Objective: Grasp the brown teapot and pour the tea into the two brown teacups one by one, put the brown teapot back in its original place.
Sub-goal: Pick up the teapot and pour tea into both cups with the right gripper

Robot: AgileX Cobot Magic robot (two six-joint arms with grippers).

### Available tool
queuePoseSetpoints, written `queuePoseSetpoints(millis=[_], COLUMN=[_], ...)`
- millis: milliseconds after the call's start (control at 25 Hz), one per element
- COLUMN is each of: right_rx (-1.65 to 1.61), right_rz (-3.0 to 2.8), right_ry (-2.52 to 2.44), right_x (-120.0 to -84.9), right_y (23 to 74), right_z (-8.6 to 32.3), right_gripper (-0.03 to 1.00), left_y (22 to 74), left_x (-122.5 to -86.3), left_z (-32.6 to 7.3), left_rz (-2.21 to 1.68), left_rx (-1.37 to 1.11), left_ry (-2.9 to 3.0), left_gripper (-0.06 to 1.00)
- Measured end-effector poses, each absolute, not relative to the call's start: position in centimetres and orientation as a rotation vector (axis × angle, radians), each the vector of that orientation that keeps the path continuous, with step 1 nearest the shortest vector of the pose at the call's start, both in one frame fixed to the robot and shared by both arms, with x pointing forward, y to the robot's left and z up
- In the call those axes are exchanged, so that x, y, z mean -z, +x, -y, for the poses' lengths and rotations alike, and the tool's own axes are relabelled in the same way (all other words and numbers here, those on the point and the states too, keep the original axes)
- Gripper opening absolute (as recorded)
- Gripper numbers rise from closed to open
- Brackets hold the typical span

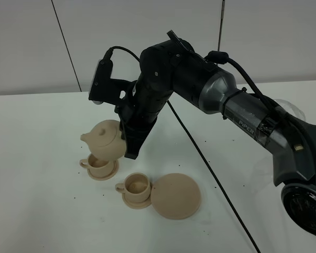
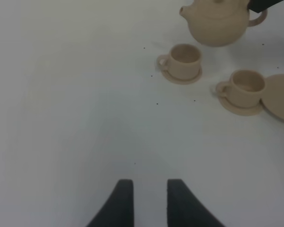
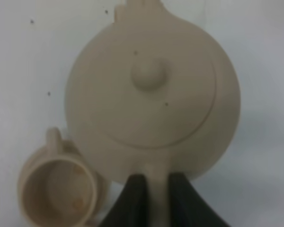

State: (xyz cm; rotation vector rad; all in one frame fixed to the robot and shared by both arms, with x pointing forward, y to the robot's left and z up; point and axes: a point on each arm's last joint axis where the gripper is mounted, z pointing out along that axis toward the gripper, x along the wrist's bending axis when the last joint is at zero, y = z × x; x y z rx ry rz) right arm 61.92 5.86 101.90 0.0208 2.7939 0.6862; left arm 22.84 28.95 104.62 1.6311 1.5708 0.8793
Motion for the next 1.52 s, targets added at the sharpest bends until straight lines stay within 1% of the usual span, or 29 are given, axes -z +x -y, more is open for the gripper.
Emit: queuePoseSetpoints(millis=[640, 1000, 1520], right_rx=[-0.738, -0.638, -0.531], right_rz=[-2.756, -2.791, -2.806], right_ry=[0.026, 0.002, -0.08], right_x=[-102.6, -102.2, -101.2], right_y=[62.6, 62.6, 61.2], right_z=[-5.6, -5.0, -6.4], right_gripper=[0.1, 0.1, 0.1], left_y=[22.8, 22.8, 22.8], left_x=[-104.6, -104.6, -104.6], left_z=[-29.0, -29.0, -29.0], left_rz=[-1.571, -1.571, -1.571], left_rx=[-0.879, -0.879, -0.879], left_ry=[1.631, 1.631, 1.631], left_gripper=[0.24, 0.24, 0.24])
